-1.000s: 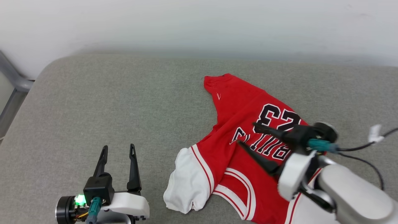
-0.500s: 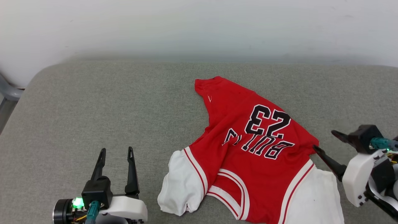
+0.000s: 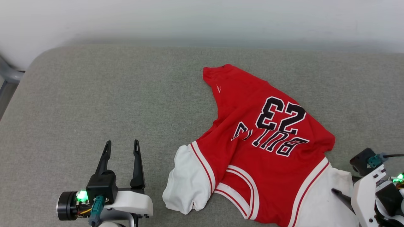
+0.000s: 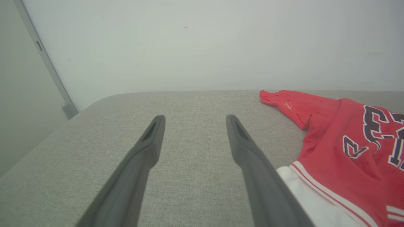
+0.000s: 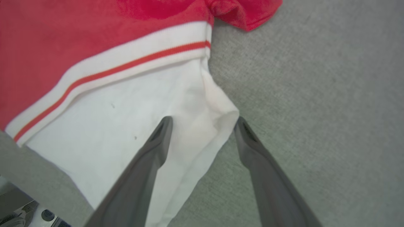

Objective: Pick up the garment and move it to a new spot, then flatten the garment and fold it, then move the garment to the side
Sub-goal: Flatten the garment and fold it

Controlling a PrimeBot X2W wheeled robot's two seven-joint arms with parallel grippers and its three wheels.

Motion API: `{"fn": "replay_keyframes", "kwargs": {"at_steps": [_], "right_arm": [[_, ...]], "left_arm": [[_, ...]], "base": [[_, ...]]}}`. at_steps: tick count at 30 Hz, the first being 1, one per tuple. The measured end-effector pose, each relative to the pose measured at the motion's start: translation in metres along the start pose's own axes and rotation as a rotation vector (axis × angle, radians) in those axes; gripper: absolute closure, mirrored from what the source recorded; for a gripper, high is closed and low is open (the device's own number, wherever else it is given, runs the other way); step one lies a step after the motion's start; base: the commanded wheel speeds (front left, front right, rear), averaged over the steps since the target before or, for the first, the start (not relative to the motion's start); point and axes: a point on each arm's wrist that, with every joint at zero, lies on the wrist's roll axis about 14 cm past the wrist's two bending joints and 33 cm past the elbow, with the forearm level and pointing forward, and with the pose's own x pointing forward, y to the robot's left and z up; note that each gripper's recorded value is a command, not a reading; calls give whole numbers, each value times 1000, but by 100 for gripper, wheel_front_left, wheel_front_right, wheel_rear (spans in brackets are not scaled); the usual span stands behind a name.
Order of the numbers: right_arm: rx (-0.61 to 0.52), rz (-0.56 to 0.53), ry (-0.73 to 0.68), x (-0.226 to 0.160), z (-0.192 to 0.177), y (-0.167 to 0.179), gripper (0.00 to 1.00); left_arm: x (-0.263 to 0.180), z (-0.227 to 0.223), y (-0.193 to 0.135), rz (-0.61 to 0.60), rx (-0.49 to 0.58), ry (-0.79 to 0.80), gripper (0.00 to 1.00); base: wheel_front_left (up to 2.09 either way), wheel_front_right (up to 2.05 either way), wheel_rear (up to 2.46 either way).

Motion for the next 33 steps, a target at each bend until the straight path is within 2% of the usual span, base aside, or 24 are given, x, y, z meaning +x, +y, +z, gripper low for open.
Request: {"fn": "replay_keyframes", "kwargs": {"at_steps": [4, 7, 8, 9, 10, 16, 22, 25, 26, 27, 33], "right_arm": [[14, 25, 79, 16, -20, 5, 0], [33, 39, 87, 24, -21, 6, 0], [27, 38, 78, 26, -18, 5, 13], [28, 31, 65, 26, -16, 1, 98], [33, 27, 58, 27, -14, -1, 100], [96, -83, -17, 19, 4, -44, 100], [160, -219, 0, 10, -3, -92, 100], [186, -230, 7, 13, -8, -93, 100], [200, -222, -4, 16, -7, -89, 54], [204, -217, -25, 18, -4, -86, 0], [191, -260, -245, 6, 28, -93, 0]], "left_arm": [[3, -5, 2, 8, 5, 12, 0], [3, -9, 6, 18, 9, 25, 0], [4, -9, 6, 18, 9, 25, 0], [4, -9, 6, 19, 9, 25, 0], [4, -9, 6, 20, 10, 24, 0], [5, -5, 5, 15, 9, 14, 0], [5, -2, 4, 5, 13, 3, 0], [5, -1, 4, 1, 16, 0, 0], [4, 0, 4, -1, 16, 0, 0], [4, 0, 4, -2, 19, 0, 0], [2, 7, 5, -22, 34, -20, 0]], "base": [[0, 0, 0], [0, 0, 0], [0, 0, 0], [0, 0, 0], [0, 0, 0], [0, 0, 0], [0, 0, 0], [0, 0, 0], [0, 0, 0], [0, 0, 0], [0, 0, 0]]}}
